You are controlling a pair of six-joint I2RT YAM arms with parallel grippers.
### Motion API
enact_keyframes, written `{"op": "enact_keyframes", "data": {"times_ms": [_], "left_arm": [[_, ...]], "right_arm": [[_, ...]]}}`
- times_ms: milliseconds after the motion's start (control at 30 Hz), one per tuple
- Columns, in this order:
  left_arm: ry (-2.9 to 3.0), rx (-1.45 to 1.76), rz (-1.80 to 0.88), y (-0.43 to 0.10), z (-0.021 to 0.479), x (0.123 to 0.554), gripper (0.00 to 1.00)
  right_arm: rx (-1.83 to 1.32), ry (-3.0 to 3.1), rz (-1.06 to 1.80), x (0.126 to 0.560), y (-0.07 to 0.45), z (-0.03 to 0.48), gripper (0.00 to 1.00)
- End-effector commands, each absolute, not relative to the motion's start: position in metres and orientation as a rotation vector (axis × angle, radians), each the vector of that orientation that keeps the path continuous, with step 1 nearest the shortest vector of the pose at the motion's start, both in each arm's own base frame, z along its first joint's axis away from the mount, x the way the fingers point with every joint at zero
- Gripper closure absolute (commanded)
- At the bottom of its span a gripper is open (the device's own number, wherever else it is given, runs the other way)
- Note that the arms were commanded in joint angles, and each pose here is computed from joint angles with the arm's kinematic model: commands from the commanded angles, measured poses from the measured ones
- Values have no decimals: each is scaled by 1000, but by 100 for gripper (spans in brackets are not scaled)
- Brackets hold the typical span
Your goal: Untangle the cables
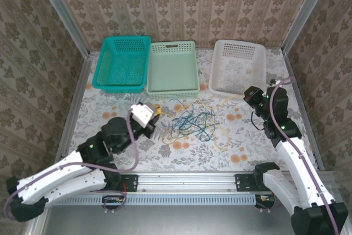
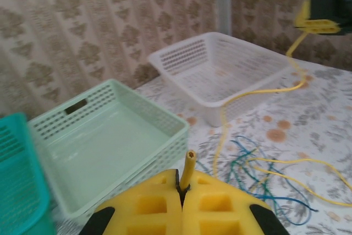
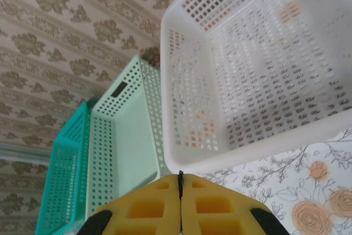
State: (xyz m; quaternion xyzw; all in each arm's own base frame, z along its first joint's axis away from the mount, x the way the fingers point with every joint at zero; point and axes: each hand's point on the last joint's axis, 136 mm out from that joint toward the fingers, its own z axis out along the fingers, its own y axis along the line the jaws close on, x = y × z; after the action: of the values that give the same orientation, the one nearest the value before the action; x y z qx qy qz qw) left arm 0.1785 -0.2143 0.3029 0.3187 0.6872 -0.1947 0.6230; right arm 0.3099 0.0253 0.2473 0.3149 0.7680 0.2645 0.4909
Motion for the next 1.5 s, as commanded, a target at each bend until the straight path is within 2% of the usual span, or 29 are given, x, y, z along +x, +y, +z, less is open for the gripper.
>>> {"op": "enact_keyframes", "data": {"times_ms": [0,333,500,800,1000,1200,1300,1467], "left_arm": [[1673,589,-324,-172,288,190,100],[1667,303,-212,-101,291,195,100],[1659,221,-200,-85,293,195,100],[1602,208,-206,-101,315,209,100],[1524,130,-64,-90,363,231,100],[1500,43,112,-65,402,273,100],[1468,-84,191,-25,421,287,100],[1461,-191,234,23,432,313,100]], "right_arm": [[806,1888,650,303,15,237,100],[895,1870,639,296,-10,230,100],[882,1871,655,294,-7,234,100],[712,1849,898,313,52,255,100],[577,1861,979,344,107,272,100],[416,1934,998,383,174,277,100],[410,1913,1025,413,195,287,100],[405,1877,1103,492,243,299,100]]}}
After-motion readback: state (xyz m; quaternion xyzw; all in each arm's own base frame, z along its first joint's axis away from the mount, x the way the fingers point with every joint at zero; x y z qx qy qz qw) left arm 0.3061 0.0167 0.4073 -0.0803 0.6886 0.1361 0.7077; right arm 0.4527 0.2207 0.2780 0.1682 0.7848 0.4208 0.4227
